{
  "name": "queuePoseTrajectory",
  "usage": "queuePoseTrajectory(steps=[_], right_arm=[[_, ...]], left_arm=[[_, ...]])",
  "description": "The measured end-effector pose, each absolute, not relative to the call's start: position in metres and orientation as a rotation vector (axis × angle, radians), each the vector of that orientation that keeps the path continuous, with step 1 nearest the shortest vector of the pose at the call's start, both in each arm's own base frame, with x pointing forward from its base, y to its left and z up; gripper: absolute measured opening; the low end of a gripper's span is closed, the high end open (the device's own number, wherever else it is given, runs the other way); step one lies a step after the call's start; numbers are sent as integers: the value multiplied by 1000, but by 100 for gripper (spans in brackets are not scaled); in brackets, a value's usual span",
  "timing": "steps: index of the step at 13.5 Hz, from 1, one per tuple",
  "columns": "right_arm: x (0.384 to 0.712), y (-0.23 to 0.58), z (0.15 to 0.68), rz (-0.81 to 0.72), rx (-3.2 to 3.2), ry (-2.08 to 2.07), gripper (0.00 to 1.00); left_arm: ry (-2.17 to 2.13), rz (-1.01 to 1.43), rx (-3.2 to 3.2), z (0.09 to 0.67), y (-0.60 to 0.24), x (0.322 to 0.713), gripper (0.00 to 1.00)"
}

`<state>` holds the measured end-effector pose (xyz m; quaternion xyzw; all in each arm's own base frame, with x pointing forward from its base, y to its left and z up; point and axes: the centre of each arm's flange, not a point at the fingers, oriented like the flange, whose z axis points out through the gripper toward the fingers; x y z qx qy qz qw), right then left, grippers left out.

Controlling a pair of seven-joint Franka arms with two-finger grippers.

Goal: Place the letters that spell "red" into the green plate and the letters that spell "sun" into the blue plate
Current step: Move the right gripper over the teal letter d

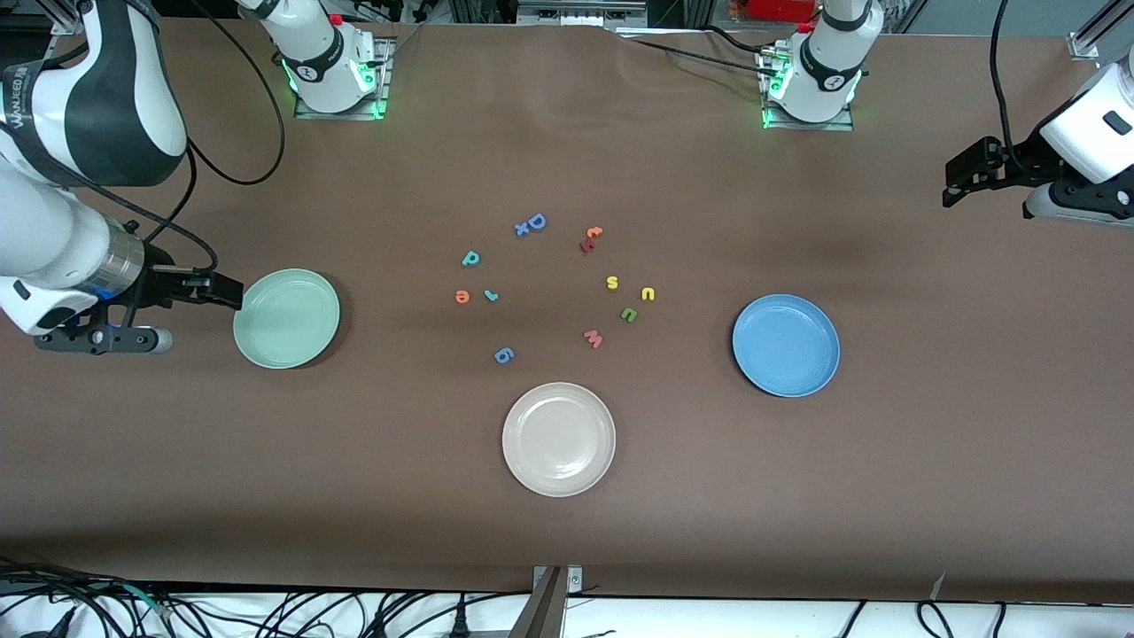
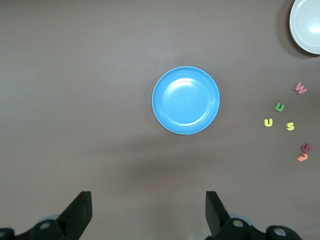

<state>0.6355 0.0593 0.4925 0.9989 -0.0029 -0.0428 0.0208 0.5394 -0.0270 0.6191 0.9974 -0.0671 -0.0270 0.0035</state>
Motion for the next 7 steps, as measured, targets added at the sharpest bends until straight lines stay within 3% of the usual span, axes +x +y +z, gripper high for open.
queuePoseTrajectory(steps=[7], right_arm=[[629, 99, 490, -150, 3092, -91, 100]], left_arm=[[-233, -119, 3124, 616, -35, 537, 100]])
